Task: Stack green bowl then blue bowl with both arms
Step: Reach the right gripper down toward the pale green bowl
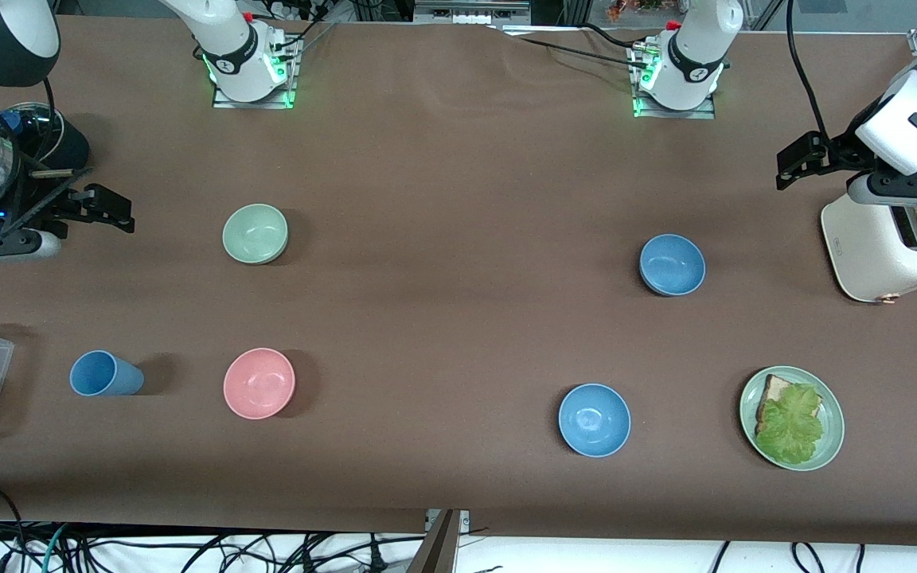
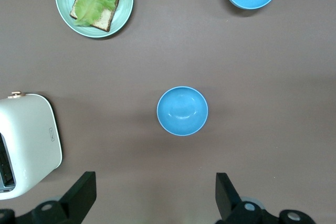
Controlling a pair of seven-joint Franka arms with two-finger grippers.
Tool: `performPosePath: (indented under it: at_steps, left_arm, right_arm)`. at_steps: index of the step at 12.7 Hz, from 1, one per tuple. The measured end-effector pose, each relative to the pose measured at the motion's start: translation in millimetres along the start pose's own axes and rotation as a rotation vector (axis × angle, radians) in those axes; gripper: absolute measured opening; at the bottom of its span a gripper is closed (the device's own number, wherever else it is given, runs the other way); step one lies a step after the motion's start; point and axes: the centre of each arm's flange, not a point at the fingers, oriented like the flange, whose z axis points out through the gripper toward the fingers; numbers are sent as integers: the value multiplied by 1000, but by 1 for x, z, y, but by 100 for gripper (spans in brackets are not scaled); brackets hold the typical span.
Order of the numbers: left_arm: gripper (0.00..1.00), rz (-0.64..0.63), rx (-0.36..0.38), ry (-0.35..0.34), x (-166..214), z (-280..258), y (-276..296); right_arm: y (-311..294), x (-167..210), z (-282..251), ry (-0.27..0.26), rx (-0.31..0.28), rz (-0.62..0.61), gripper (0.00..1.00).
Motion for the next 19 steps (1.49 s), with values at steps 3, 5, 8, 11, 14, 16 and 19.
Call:
performPosePath:
  at_steps: [3, 5, 8, 11, 14, 16, 19]
  left_arm:
    - [100, 0, 0, 0, 0, 0, 0]
    - [100, 0, 0, 0, 0, 0, 0]
    - [100, 4, 0, 0, 0, 0, 2]
    - [100, 5, 0, 0, 0, 0, 3]
    - [100, 5, 0, 0, 0, 0, 3]
    - [100, 5, 0, 0, 0, 0, 3]
    - [100, 5, 0, 0, 0, 0, 3]
  right_arm:
    - [0, 3, 9, -21, 0, 0, 100]
    - [-1, 8, 24, -58, 3, 0, 100]
    - [-4, 11, 50, -130, 24, 0, 100]
    - [-6, -6, 71, -123, 48, 5, 100]
    - [-4, -50, 136, -36, 52, 3, 100]
    - [-4, -73, 191, -5, 47, -14, 100]
    - [-3, -77, 252, 26, 34, -10, 99]
